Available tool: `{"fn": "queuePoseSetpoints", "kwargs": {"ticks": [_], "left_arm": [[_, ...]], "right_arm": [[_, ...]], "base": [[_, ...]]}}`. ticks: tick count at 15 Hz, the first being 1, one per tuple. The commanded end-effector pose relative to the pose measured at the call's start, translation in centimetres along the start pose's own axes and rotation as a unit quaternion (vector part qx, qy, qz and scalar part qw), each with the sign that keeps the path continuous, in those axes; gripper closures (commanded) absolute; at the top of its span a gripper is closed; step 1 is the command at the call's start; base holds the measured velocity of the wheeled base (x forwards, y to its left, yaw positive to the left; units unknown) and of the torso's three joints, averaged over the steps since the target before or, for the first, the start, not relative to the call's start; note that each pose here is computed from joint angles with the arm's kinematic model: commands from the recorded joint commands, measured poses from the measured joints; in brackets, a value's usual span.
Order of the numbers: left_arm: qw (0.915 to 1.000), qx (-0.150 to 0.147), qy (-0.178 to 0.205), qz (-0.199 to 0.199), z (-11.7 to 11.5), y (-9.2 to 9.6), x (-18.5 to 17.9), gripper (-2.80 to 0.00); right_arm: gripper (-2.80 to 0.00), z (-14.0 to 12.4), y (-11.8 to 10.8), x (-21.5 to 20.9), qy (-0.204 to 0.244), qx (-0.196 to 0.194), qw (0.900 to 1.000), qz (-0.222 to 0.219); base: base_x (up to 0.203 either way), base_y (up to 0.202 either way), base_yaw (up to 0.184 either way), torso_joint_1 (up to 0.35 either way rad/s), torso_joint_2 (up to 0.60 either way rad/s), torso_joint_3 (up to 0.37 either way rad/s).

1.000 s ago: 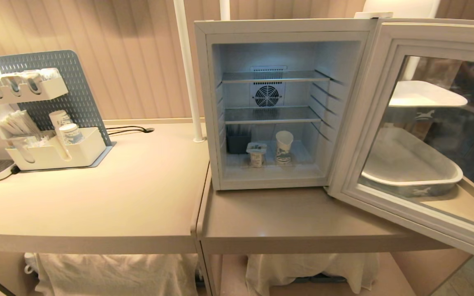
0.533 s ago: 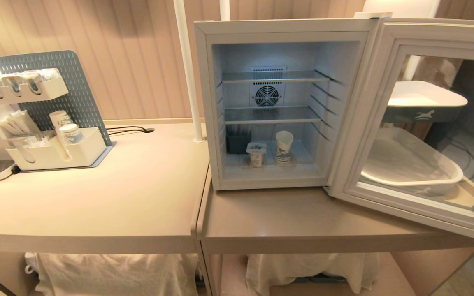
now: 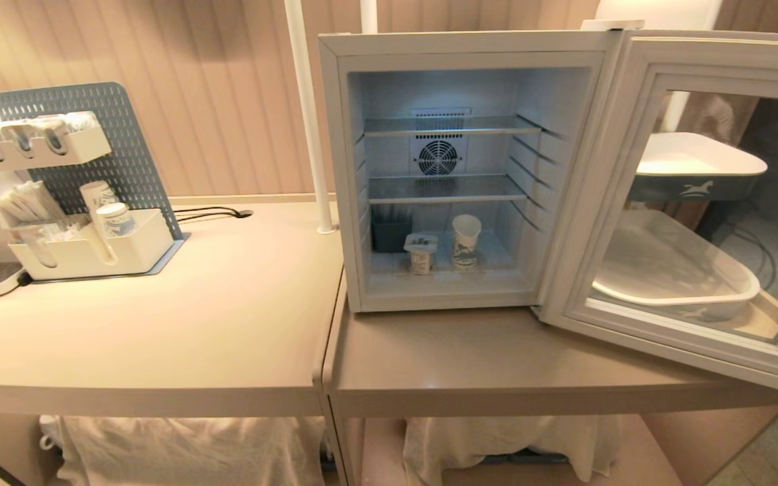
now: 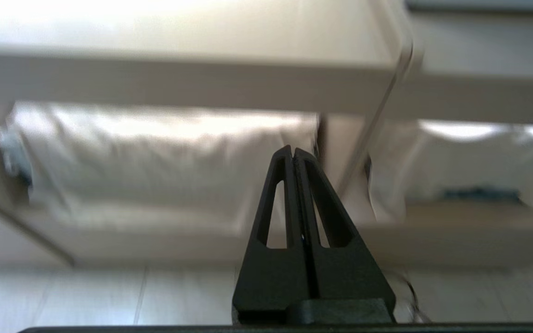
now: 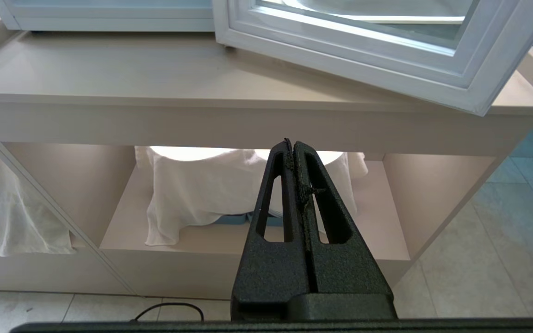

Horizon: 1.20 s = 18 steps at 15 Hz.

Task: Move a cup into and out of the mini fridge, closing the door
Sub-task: Take the yoghurt out of the freezer

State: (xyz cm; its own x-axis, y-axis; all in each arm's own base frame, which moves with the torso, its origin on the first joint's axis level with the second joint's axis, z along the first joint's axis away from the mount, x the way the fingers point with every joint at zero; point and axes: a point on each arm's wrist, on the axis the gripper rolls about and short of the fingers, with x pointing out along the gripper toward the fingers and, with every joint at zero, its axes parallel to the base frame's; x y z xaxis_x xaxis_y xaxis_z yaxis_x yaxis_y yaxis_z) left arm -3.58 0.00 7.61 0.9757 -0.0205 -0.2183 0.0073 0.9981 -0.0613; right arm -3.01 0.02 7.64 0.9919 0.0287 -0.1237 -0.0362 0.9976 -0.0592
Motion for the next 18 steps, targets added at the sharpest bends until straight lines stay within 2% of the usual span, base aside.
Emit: {"fn": "queuePoseSetpoints", "kwargs": {"ticks": [1, 2, 3, 10, 18], "left_arm": [[0.9992, 0.013, -0.037, -0.001, -1.5, 0.1, 1.7, 0.00], [0.9949, 0.024, -0.098, -0.003, -0.1, 0.0, 1.4, 0.00], [0.9922, 0.031, -0.120, -0.002, 0.4, 0.0, 1.2, 0.00], [0.9923, 0.032, -0.120, -0.003, 0.4, 0.0, 1.2, 0.00], [0.9923, 0.031, -0.120, -0.002, 0.4, 0.0, 1.2, 0.00]], "right_arm": [[0.00, 0.0, 0.0, 0.0, 0.002, -0.001, 1.000, 0.000], [0.00, 0.0, 0.0, 0.0, 0.002, -0.001, 1.000, 0.000], [0.00, 0.0, 0.0, 0.0, 0.002, -0.001, 1.000, 0.000], [0.00, 0.0, 0.0, 0.0, 0.002, 0.000, 1.000, 0.000], [0.00, 0.0, 0.0, 0.0, 0.002, 0.000, 1.000, 0.000]], "base": [[0.000, 0.000, 0.000, 0.000, 0.00, 0.000], [0.000, 0.000, 0.000, 0.000, 0.00, 0.000], [0.000, 0.000, 0.000, 0.000, 0.00, 0.000], [0.001, 0.012, -0.001, 0.000, 0.00, 0.000], [0.000, 0.183, 0.001, 0.002, 0.00, 0.005]]}}
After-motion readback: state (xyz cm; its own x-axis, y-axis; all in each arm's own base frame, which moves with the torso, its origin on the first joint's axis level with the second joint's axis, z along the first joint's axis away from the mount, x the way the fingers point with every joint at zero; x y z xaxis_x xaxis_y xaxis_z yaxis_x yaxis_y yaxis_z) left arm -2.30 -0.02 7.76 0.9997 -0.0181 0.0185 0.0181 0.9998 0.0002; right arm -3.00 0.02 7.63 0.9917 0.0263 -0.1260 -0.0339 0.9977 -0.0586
